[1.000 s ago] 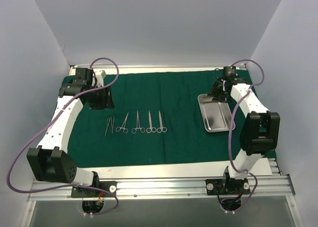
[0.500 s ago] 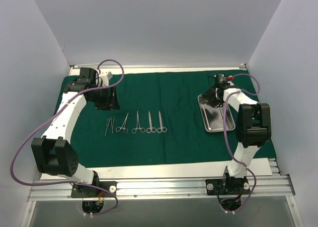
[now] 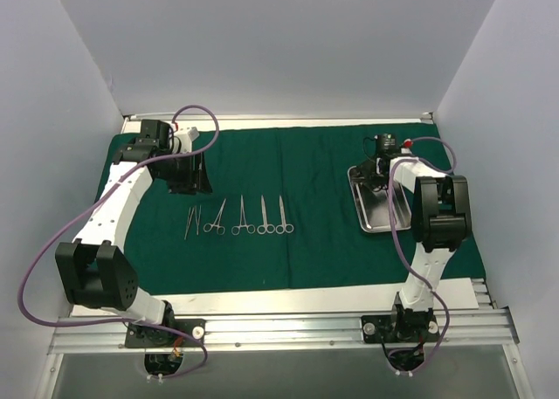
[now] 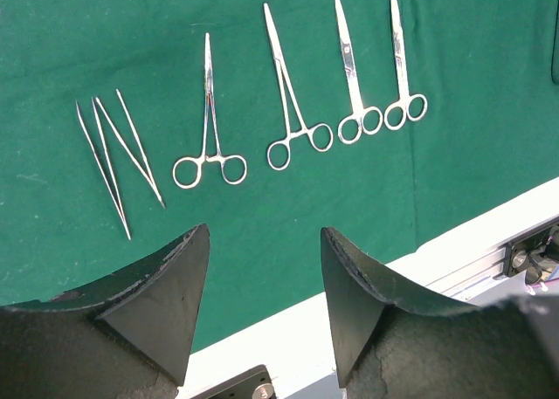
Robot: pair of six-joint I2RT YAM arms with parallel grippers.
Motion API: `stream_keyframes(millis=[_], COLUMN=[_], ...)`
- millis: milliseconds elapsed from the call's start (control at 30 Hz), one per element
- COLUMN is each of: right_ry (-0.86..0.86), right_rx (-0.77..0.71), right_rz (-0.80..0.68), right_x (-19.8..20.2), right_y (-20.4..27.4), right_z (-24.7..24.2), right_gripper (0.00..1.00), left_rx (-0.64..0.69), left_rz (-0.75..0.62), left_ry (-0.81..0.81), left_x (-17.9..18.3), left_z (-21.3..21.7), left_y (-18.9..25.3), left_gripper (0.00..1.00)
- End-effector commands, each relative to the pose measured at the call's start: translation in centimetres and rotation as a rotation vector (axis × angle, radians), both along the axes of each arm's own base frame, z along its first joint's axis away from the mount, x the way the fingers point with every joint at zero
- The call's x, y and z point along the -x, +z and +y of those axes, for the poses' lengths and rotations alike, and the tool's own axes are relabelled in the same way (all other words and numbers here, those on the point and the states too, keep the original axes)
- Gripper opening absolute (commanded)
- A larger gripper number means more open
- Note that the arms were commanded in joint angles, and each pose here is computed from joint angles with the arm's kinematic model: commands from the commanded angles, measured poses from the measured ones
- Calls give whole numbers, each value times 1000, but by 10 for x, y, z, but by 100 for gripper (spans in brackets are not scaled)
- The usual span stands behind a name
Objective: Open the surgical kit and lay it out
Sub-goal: Pick up the medical item from the container.
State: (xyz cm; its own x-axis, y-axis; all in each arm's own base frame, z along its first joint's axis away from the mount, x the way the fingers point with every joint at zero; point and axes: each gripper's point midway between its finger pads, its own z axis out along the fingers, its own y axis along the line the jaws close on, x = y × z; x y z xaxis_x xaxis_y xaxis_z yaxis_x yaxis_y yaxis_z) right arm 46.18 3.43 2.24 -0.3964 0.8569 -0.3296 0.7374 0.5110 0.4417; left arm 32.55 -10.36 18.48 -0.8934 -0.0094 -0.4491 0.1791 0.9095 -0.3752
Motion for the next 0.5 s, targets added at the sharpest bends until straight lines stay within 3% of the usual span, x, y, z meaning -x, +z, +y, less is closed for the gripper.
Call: stream_keyframes(millis=[0, 167, 367, 467], right_ry=[-53, -28, 19, 35], right_rx=[37, 24, 0, 3], right_rz=[63, 167, 190, 166], right_x=[7, 21, 28, 27], right_y=[-21, -42, -45, -28], right_z=[-13, -12, -8, -7], right_gripper=[36, 18, 0, 0], left_rx=[24, 27, 34, 38], left_rz=[-69, -77, -77, -81], left_ry=[-30, -30, -29, -22], left_x=[-4, -2, -1, 2], left_z=[-4, -4, -5, -5], left_y=[15, 17, 18, 20], left_gripper=[63, 64, 64, 64])
